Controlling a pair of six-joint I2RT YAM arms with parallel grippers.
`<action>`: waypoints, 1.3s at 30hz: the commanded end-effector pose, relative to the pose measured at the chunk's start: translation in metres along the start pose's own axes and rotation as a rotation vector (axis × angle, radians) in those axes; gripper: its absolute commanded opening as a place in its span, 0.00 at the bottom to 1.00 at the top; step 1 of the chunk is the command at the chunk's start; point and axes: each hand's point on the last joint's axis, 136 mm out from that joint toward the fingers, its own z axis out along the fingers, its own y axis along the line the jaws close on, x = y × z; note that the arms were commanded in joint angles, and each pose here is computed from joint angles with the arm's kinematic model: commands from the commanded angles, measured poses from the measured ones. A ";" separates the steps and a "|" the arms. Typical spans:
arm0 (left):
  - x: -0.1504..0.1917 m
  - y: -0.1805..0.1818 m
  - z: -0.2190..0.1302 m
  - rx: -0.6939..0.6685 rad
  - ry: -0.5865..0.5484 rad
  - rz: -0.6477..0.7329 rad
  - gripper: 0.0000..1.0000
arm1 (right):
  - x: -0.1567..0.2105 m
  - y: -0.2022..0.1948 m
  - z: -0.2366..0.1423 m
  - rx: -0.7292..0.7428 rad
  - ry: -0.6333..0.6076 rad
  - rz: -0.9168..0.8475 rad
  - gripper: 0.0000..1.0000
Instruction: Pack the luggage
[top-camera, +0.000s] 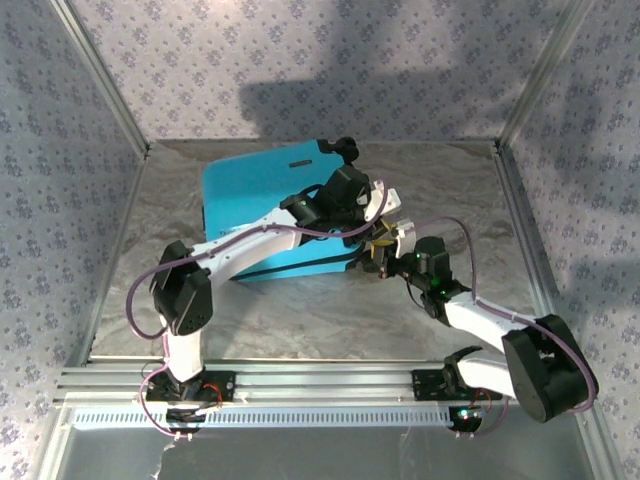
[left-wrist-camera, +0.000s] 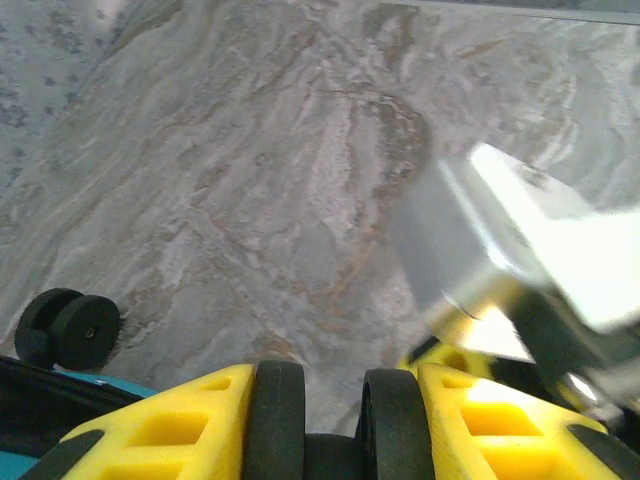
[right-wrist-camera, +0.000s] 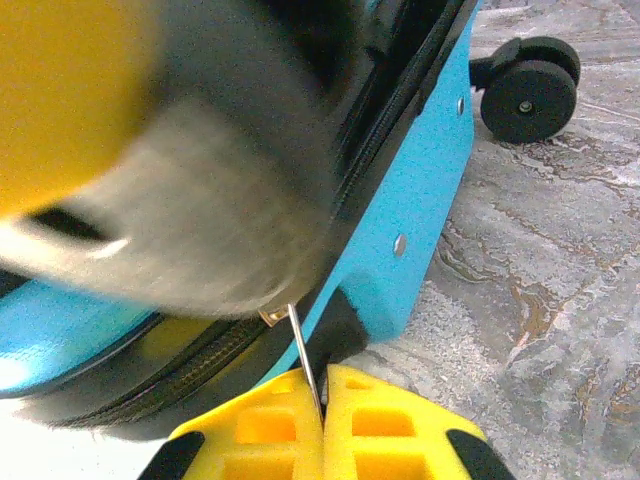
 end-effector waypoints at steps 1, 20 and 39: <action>0.011 -0.035 -0.038 0.133 0.064 -0.069 0.03 | -0.029 -0.057 -0.010 0.237 -0.126 0.060 0.00; 0.034 -0.085 -0.068 0.347 0.084 -0.021 0.02 | -0.065 -0.104 0.031 0.258 -0.113 0.118 0.00; 0.086 -0.061 -0.095 0.044 0.103 -0.106 0.38 | -0.066 -0.179 0.029 0.447 -0.077 0.307 0.00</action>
